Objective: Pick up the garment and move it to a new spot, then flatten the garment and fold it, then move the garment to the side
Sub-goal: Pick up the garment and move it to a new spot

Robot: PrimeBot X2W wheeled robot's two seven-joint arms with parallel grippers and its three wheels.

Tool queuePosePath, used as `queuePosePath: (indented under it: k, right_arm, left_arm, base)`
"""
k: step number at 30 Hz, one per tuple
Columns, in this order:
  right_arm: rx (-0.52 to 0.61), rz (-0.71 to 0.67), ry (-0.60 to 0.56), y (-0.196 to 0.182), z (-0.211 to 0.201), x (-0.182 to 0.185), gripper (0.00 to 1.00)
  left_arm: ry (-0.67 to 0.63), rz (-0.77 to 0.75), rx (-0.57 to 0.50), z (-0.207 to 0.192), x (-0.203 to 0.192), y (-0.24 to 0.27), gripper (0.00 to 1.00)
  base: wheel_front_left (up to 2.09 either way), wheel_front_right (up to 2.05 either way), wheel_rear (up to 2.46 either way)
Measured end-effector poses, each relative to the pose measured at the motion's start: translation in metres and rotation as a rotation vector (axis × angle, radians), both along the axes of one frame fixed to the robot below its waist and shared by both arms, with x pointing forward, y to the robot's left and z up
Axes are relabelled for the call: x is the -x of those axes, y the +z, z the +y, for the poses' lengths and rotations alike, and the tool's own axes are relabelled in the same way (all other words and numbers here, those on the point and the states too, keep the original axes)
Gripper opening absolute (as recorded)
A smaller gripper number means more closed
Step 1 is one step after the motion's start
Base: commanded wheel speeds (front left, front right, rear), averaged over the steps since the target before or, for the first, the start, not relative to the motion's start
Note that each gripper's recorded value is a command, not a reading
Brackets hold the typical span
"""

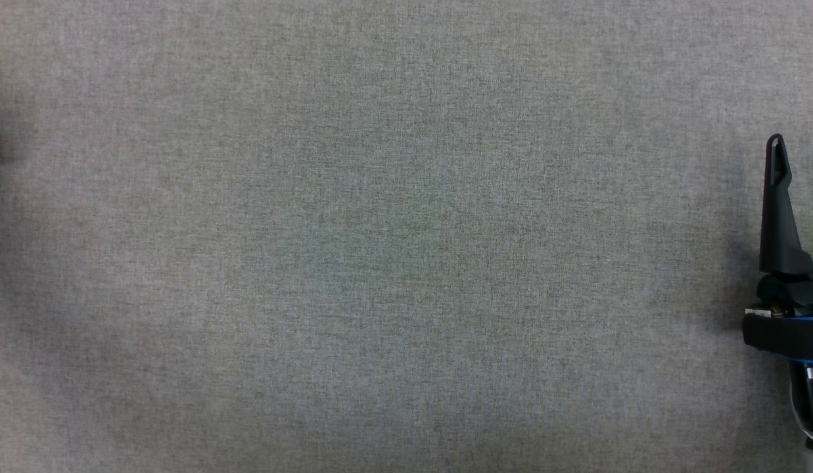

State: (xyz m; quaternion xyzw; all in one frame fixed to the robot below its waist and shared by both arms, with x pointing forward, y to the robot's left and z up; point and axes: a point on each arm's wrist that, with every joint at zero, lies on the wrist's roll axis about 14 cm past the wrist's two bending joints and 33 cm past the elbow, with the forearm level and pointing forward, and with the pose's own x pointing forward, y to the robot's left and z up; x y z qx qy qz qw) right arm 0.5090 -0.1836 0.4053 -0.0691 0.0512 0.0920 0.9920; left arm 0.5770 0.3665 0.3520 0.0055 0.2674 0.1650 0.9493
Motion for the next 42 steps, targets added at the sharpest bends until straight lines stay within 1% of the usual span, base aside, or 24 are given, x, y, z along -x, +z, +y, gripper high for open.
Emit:
queuePosePath:
  k: [1, 2, 3, 8, 12, 17, 18, 23, 27, 32, 37, 38, 42]
  right_arm:
    - [0.000, -0.001, 0.001, 0.000, 0.000, 0.000, 1.00]
    - [-0.001, -0.002, 0.001, 0.001, 0.001, 0.000, 1.00]
    - [-0.001, -0.003, 0.002, 0.001, 0.001, 0.000, 1.00]
    - [-0.002, -0.014, 0.000, 0.007, 0.001, 0.000, 1.00]
    - [-0.008, -0.033, -0.004, 0.016, 0.000, 0.002, 1.00]
    - [-0.041, -0.067, -0.011, 0.032, 0.005, 0.009, 1.00]
    - [-0.051, -0.081, -0.020, 0.039, 0.004, 0.013, 1.00]
    - [-0.089, -0.125, -0.040, 0.062, 0.005, 0.027, 1.00]
    - [-0.113, -0.158, -0.063, 0.080, 0.003, 0.042, 1.00]
    - [-0.127, -0.187, -0.114, 0.096, -0.010, 0.065, 1.00]
    - [-0.149, -0.200, -0.175, 0.103, -0.027, 0.085, 1.00]
    - [-0.153, -0.202, -0.186, 0.104, -0.029, 0.089, 1.00]
    - [-0.166, -0.196, -0.230, 0.104, -0.041, 0.105, 1.00]
  left_arm:
    - [-0.001, 0.004, 0.005, -0.001, 0.000, -0.001, 1.00]
    - [-0.004, 0.007, 0.007, -0.001, 0.000, -0.001, 0.34]
    - [-0.001, 0.008, 0.012, -0.002, 0.001, -0.002, 0.00]
    - [-0.015, -0.011, 0.011, -0.005, -0.001, 0.005, 0.00]
    - [-0.043, -0.079, -0.009, -0.009, -0.008, 0.026, 0.00]
    - [-0.107, -0.233, -0.064, -0.019, -0.031, 0.083, 0.00]
    - [-0.137, -0.305, -0.086, -0.027, -0.040, 0.110, 0.00]
    - [-0.235, -0.475, -0.124, -0.060, -0.056, 0.181, 0.00]
    - [-0.343, -0.607, -0.146, -0.104, -0.063, 0.239, 0.00]
    - [-0.526, -0.816, -0.138, -0.188, -0.061, 0.318, 0.00]
    - [-0.710, -0.994, -0.060, -0.274, -0.042, 0.378, 0.00]
    - [-0.743, -1.026, -0.030, -0.290, -0.036, 0.388, 0.00]
    - [-0.884, -1.092, 0.038, -0.349, -0.011, 0.409, 0.00]
  base:
    - [0.00, 0.00, 0.00]
    - [0.00, 0.00, 0.00]
    - [0.00, 0.00, 0.00]
    - [0.00, 0.00, 0.00]
    - [0.00, 0.00, 0.00]
    - [0.00, 0.00, 0.00]
    - [0.00, 0.00, 0.00]
    - [0.00, 0.00, 0.00]
    - [0.00, 0.00, 0.00]
    - [0.00, 0.00, 0.00]
    - [0.00, 0.00, 0.00]
    - [0.00, 0.00, 0.00]
    - [0.00, 0.00, 0.00]
